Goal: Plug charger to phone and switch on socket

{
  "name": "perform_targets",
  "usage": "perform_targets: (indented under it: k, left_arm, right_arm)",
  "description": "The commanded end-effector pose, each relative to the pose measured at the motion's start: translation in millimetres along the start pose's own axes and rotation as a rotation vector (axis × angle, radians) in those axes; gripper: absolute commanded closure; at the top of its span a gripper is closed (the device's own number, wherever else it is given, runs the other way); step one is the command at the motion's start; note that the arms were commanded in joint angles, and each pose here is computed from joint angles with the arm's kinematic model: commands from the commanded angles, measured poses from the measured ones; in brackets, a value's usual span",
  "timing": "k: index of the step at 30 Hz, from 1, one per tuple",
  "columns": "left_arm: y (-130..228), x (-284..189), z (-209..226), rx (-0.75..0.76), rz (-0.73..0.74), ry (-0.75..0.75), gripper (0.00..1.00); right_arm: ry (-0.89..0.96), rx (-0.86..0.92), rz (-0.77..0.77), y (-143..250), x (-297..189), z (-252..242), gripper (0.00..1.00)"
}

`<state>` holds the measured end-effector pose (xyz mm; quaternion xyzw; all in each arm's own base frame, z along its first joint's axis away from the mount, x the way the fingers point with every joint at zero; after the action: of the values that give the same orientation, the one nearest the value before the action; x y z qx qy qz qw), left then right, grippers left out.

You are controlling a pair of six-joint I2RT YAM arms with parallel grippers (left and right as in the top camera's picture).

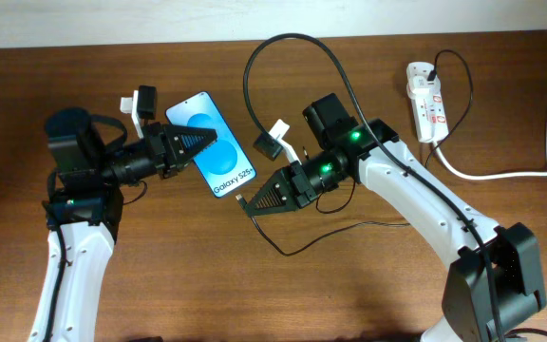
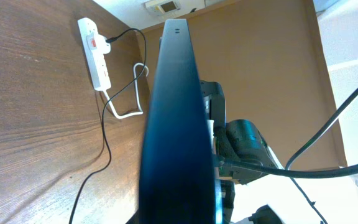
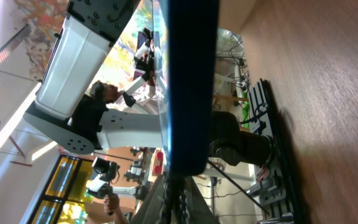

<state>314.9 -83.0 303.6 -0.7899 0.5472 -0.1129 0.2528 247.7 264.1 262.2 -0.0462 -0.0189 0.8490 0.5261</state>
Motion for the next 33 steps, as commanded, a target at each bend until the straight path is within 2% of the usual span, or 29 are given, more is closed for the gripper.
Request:
perform_targets:
  k: [1,13,20,33]
  left_arm:
    - [-4,0,-9,0.051,0.006,0.021,1.0]
    - [-4,0,-9,0.051,0.006,0.021,1.0]
    - [-4,0,-9,0.051,0.006,0.021,1.0]
    - [-5,0,-8,0.051,0.0,0.014,1.0]
  right_arm:
    - [-0.027,-0.031,0.006,1,0,2,0.96]
    - [-0.032,-0.05,0.005,-1,0,2,0.96]
    - [-0.036,-0.039,-0.05,-7,-20,2,0.96]
    - [-0.04,-0.034,-0.015,-2,-8,3,0.96]
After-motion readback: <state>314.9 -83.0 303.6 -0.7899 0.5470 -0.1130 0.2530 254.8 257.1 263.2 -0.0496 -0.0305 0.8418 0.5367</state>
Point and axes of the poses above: each gripper's point midway between its finger pads, its own x axis out along the fingers, its own z axis along the line the jaws close on, y = z × x, the point moved 5 cm from there along -x, back along the fingers, and after that the axes turned 14 degrees about x, right-handed, at the moved point
